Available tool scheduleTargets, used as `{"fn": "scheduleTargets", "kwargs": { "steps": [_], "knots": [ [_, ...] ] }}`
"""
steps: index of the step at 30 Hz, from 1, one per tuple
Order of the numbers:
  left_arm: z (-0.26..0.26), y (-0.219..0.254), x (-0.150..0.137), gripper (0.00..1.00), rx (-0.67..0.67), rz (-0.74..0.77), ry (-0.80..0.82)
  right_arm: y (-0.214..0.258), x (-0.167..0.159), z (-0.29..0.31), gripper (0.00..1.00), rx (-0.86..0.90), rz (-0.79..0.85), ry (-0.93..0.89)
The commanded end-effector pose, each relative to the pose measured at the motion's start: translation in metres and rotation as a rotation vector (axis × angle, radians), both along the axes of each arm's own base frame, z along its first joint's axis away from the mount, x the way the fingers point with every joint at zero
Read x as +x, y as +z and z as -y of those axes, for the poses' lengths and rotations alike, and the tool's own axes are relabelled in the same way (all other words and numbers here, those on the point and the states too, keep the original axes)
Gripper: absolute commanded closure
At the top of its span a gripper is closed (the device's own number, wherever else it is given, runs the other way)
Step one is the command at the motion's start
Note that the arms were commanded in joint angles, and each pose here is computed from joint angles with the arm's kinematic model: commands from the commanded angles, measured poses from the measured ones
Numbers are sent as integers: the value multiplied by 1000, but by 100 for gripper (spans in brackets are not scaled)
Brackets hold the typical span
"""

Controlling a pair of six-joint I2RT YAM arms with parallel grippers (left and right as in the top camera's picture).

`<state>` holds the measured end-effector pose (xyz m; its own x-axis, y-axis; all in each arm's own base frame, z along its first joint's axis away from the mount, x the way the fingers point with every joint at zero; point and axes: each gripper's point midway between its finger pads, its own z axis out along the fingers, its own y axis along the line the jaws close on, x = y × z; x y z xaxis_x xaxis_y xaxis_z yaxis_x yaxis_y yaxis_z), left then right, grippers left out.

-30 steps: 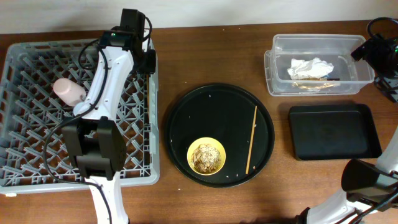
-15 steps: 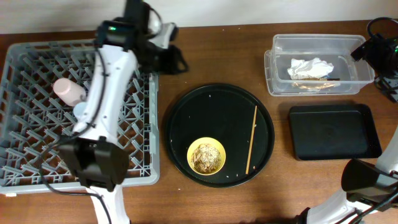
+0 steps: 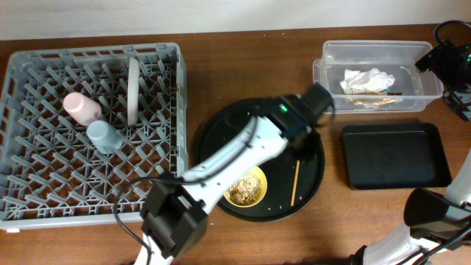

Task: Sort waste into correct bins and load items into the dishwasher rack
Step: 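Return the left gripper to the tray and grasp the second chopstick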

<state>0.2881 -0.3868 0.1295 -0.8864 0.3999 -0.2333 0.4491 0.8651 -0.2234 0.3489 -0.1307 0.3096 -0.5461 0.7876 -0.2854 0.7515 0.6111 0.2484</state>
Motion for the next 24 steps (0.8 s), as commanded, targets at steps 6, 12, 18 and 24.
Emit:
{"fn": "scheduleTargets", "kwargs": {
  "steps": [6, 12, 18, 24],
  "knots": [
    [-6, -67, 1, 57, 226, 87, 31, -1, -2, 3, 1, -7, -10, -14],
    [-1, -96, 3, 57, 246, 66, 29, -1, -2, 3, 1, -7, -10, -14],
    [12, -120, 0, 58, 216, 31, 14, -1, -2, 3, 1, -7, -10, -14],
    [13, -130, 0, 59, 222, 26, 13, -1, -2, 3, 1, -7, -9, -14]
  ]
}}
